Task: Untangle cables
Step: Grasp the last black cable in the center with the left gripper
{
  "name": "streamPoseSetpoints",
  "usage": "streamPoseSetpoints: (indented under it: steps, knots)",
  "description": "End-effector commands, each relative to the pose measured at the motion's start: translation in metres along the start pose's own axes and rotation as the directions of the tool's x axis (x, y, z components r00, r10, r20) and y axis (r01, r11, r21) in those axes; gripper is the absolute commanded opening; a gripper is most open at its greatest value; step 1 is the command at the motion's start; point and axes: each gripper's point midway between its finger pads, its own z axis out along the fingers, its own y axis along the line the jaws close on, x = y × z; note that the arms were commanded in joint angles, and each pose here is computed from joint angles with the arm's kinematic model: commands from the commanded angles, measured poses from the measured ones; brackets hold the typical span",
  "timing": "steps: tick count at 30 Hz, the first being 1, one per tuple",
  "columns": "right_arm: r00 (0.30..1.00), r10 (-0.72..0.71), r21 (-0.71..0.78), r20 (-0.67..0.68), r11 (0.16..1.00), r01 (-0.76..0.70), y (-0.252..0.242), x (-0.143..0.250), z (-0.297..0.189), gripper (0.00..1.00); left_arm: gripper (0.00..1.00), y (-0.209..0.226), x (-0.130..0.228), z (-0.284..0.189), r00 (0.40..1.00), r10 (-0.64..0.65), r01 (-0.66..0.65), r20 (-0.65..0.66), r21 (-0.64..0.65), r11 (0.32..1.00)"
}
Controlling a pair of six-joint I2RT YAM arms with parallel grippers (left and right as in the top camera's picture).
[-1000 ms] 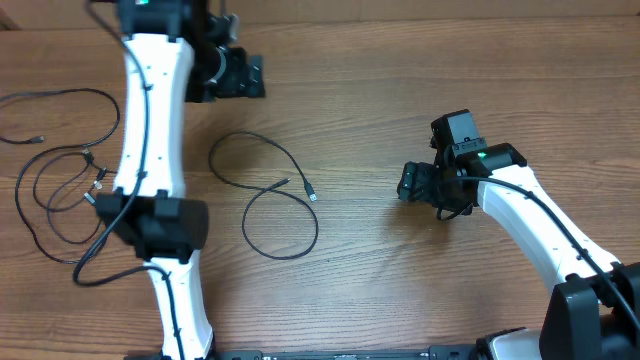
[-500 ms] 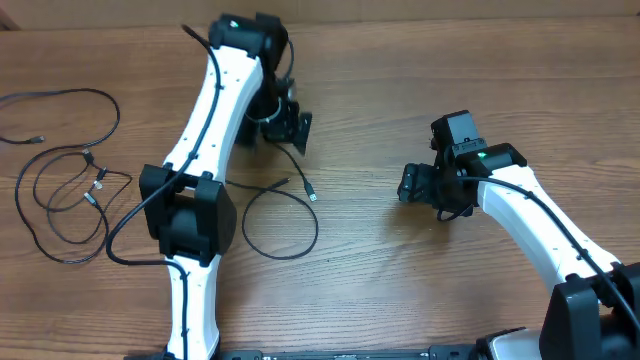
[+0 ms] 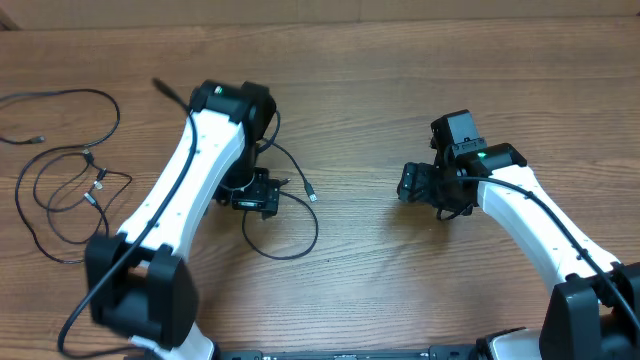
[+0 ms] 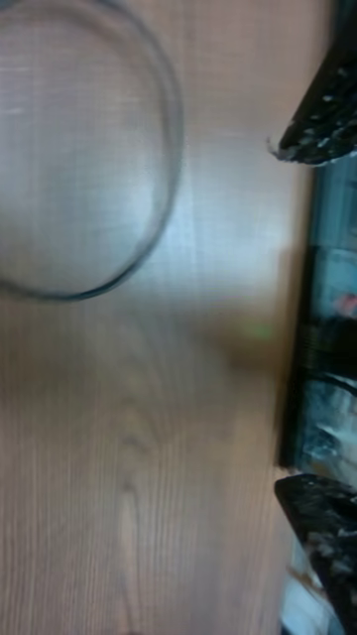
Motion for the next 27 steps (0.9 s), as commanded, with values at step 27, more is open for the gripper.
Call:
streamPoseSetpoints:
  steps: [27]
  knots:
    - [1.000, -0.001, 0.001, 0.020, 1.000, 0.001, -0.001, -0.004, -0.001, 0.88, 0.98, -0.135, -0.049, 0.080, 0.931, 0.322, -0.346, 0.171, 0.136, 0.928]
